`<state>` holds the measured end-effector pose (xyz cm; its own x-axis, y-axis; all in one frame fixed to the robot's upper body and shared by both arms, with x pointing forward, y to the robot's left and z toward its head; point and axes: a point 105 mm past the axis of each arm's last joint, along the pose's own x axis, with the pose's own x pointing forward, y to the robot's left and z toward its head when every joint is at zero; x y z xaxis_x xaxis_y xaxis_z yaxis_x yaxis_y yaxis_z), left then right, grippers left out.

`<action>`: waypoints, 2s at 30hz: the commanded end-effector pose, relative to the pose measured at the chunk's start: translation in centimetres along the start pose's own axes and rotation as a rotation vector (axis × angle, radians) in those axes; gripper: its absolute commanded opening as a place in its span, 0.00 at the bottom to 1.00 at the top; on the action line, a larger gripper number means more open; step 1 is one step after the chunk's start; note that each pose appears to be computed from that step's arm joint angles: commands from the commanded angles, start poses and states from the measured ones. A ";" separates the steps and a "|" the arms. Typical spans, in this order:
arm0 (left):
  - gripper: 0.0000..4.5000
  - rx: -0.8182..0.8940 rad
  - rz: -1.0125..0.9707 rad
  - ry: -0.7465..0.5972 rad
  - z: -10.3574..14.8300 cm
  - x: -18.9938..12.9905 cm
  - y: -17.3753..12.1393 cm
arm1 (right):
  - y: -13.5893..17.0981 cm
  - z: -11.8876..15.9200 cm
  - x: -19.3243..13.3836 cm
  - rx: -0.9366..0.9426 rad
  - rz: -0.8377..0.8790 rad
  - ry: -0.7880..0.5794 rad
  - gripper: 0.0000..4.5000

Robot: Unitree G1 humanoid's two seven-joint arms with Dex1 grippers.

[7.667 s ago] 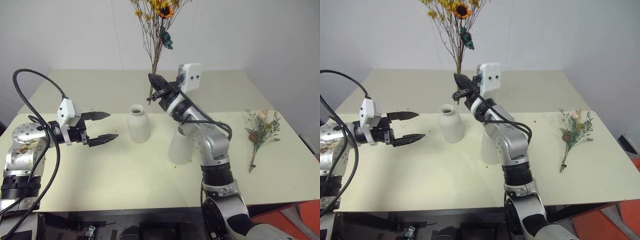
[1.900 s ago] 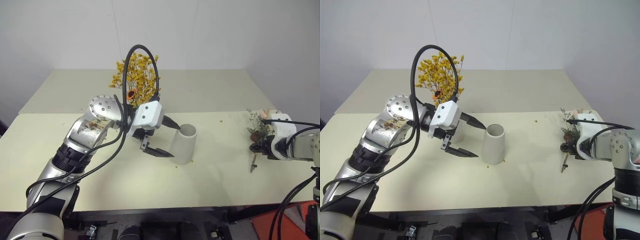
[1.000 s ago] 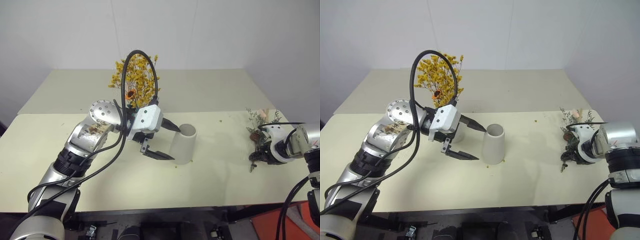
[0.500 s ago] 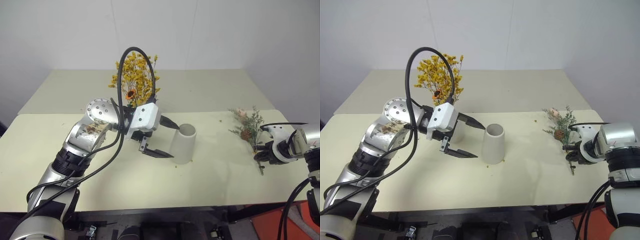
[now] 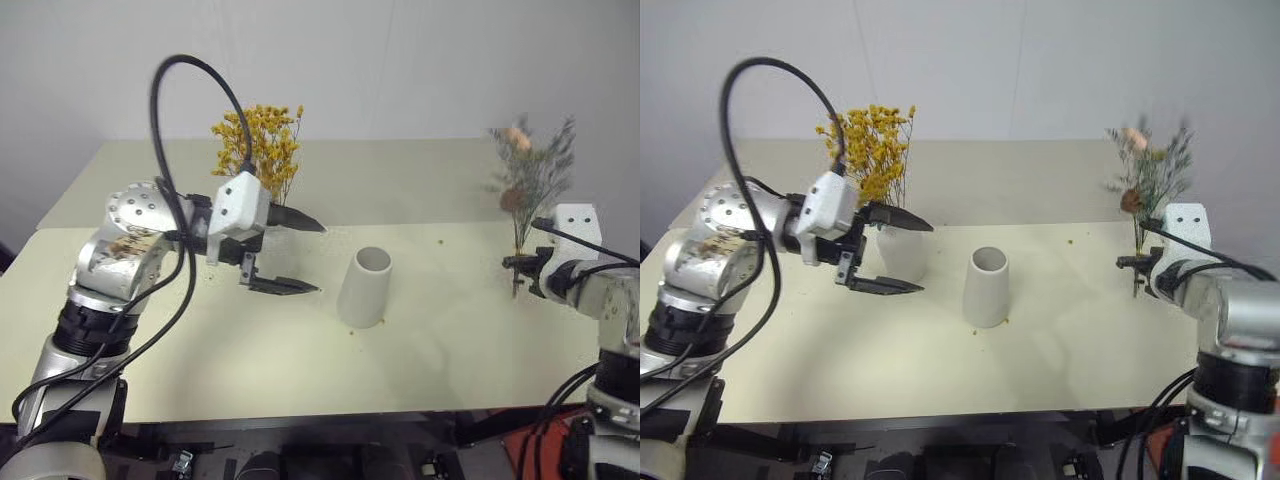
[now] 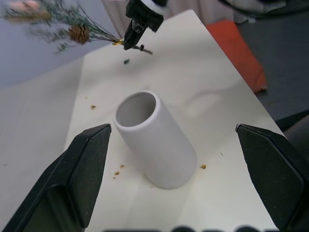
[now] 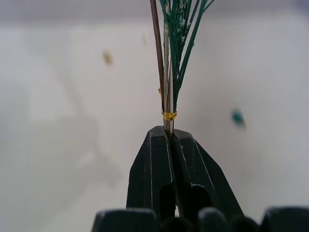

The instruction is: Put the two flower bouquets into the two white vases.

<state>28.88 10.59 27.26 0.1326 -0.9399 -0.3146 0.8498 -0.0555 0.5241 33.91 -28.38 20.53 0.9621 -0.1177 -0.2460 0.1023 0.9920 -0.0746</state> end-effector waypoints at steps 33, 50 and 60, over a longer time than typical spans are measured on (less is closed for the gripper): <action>1.00 -0.103 0.157 0.142 -2.6 -8.3 -0.3 | 17.6 4.7 -10.1 0.102 0.594 -0.639 0.00; 1.00 -0.115 0.165 0.158 -1.4 -7.6 -0.3 | 19.3 3.9 -9.0 0.078 0.611 -0.654 0.06; 1.00 -0.101 0.159 0.157 -1.0 -7.1 0.3 | 18.4 3.1 -10.0 -0.027 0.584 -0.680 0.54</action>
<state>28.85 17.86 27.92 0.3305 -0.8715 -0.3624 0.8752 0.1393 0.4633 28.28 -8.82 22.52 0.8436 0.4547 0.2856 -0.4446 0.8897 -0.1035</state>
